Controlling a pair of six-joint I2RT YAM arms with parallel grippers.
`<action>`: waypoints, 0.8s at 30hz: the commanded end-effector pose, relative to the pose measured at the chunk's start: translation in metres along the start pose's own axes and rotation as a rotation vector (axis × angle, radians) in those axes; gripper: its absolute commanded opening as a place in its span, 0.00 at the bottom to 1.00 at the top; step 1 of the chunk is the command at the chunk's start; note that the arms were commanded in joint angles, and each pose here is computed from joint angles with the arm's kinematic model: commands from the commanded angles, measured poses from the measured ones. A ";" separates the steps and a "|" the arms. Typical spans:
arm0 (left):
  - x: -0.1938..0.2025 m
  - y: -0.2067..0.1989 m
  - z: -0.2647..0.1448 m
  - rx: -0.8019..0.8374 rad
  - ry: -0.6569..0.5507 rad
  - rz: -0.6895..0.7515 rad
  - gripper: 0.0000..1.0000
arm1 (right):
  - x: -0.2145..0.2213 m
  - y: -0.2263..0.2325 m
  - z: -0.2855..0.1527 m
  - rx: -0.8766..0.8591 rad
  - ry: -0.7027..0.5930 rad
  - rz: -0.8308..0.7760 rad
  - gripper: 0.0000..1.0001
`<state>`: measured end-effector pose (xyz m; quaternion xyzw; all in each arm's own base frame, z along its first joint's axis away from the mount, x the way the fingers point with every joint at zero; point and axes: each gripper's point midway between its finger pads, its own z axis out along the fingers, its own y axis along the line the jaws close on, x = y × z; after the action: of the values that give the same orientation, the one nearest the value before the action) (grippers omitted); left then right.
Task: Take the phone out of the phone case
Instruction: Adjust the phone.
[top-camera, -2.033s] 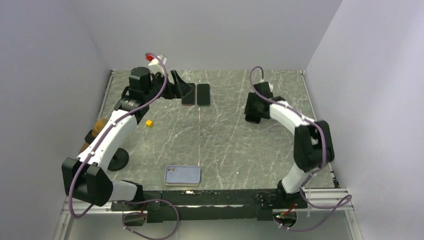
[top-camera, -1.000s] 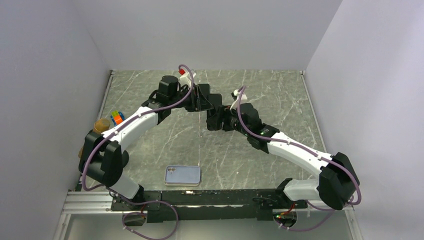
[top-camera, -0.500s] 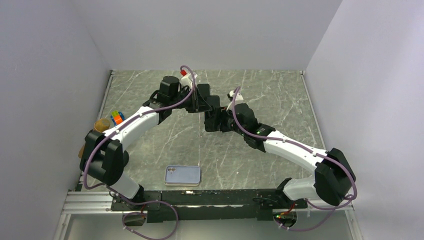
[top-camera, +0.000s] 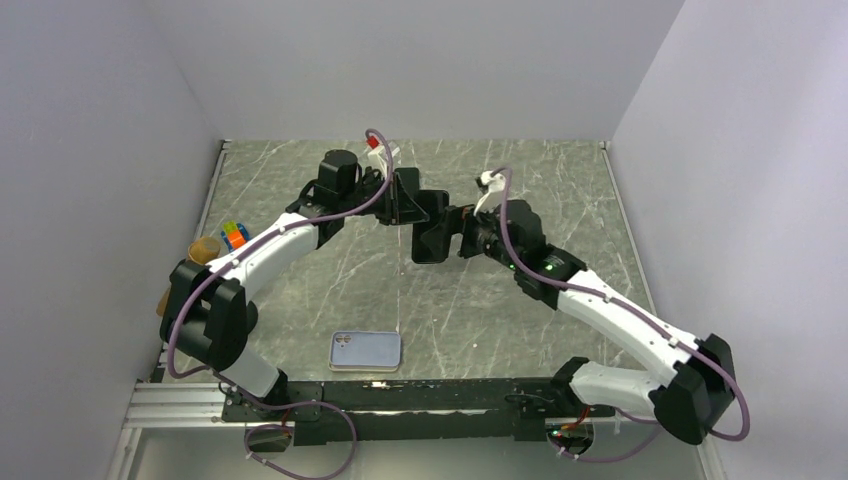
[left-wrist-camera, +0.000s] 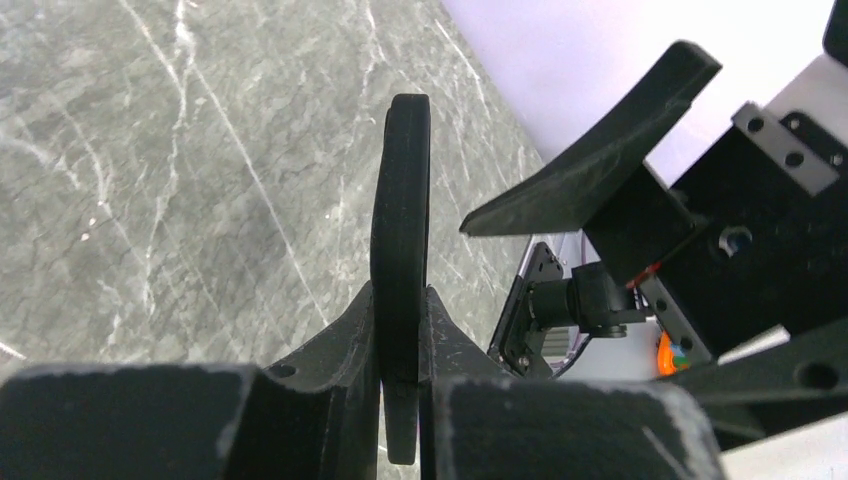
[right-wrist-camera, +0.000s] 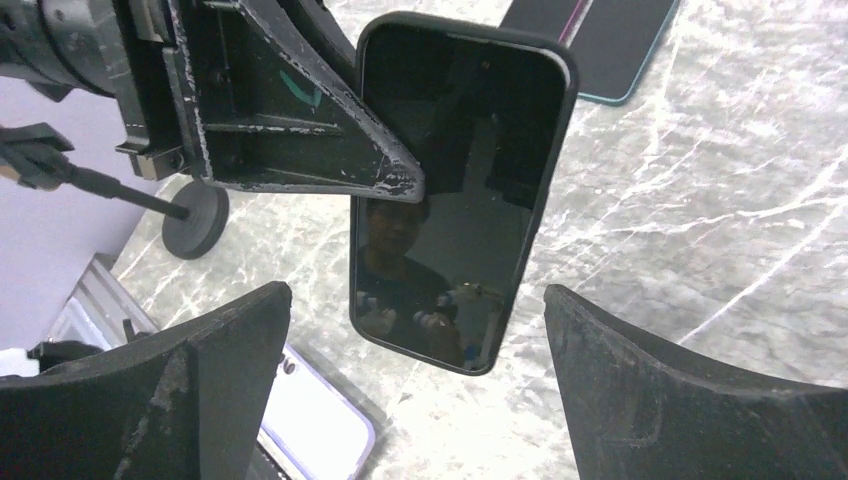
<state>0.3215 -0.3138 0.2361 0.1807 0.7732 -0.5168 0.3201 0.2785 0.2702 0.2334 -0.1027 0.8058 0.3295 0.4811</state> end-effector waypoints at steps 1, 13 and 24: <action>-0.019 -0.042 -0.003 0.167 -0.044 0.136 0.00 | -0.017 -0.004 -0.025 -0.079 -0.012 -0.050 1.00; 0.000 -0.086 0.002 0.386 0.049 0.195 0.00 | -0.023 -0.009 -0.060 -0.491 0.205 0.040 0.68; 0.009 -0.107 0.000 0.459 0.089 0.234 0.00 | -0.033 0.006 -0.056 -0.671 0.195 0.014 0.33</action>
<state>0.2605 -0.3527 0.2612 0.3068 0.6830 -0.6091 0.2617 0.2540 0.2275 0.2489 -0.2227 0.7513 0.5363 0.3135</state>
